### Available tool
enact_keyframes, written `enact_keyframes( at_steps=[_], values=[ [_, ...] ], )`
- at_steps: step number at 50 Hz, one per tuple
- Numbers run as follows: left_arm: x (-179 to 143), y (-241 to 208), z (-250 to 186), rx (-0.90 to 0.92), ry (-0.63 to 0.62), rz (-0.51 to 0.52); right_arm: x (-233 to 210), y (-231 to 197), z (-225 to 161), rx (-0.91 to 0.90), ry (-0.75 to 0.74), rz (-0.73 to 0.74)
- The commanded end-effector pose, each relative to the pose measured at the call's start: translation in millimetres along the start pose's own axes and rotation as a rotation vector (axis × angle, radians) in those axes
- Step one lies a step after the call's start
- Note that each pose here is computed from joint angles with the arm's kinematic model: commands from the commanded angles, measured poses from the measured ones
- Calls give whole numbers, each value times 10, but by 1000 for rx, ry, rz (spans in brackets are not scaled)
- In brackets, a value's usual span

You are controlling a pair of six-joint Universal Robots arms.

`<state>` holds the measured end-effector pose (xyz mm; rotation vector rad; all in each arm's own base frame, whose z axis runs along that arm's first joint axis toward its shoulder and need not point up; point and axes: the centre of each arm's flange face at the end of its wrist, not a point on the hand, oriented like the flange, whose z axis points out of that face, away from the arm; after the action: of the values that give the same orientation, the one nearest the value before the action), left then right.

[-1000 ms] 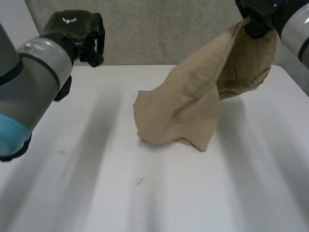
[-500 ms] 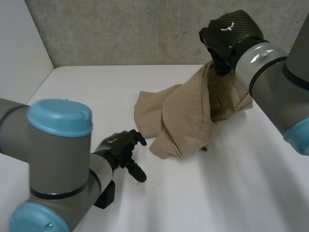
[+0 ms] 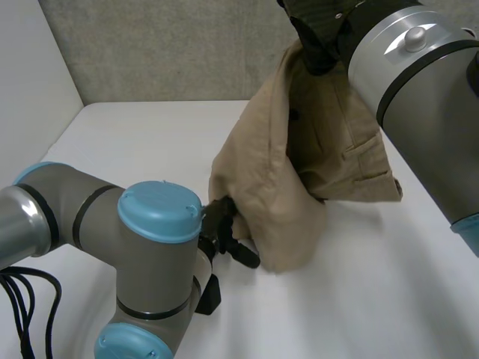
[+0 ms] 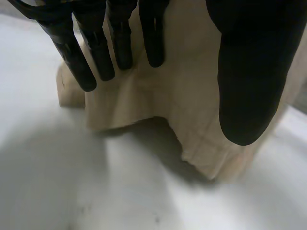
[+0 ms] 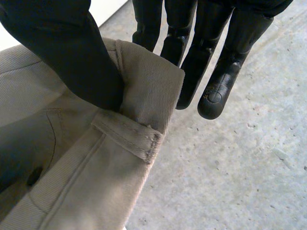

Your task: Fold the shorts.

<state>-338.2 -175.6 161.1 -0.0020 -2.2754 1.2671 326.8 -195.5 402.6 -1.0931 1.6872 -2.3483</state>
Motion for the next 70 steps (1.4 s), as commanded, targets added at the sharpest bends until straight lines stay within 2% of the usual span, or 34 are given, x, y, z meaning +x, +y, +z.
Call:
enact_keyframes(
  at_steps=[1, 16, 27, 33, 37, 38, 41, 42, 45, 46, 50, 53, 60, 65, 70],
  values=[
    [21, -126, -9, 79, -15, -52, -65, -77, -68, 19, -22, 33],
    [94, 5, -67, -3, 58, -87, -33, -51, -48, 17, -11, 42],
    [26, -6, 10, 36, 0, -86, -12, -44, -43, 18, 2, 79],
    [-34, -294, -10, 94, -20, -70, 66, 104, -1, -28, 23, 62],
    [-96, -796, -163, 205, -50, 68, 215, 300, 74, -81, 56, 25],
    [-97, -1007, -236, 257, -60, 145, 243, 335, 87, -90, 63, 20],
    [-77, -1309, -371, 339, -74, 277, 303, 412, 108, -112, 77, 8],
    [-28, -1546, -493, 410, -74, 365, 317, 422, 113, -114, 81, 5],
    [72, -1864, -709, 507, -68, 480, 327, 428, 111, -118, 83, -8],
    [135, -2018, -856, 553, -59, 546, 347, 438, 112, -123, 87, -16],
    [239, -2347, -1145, 651, -52, 638, 399, 442, 66, -148, 88, -58],
    [236, -2461, -1245, 652, -75, 688, 431, 486, 35, -183, 80, -89],
    [101, -2255, -1101, 478, -100, 785, 375, 726, -49, -317, 10, -129],
    [-162, -1775, -573, 234, -124, 848, 239, 1004, -13, -407, -74, -124],
    [-343, -1503, -65, 115, -141, 865, 49, 1331, 109, -473, -157, -113]
  ],
)
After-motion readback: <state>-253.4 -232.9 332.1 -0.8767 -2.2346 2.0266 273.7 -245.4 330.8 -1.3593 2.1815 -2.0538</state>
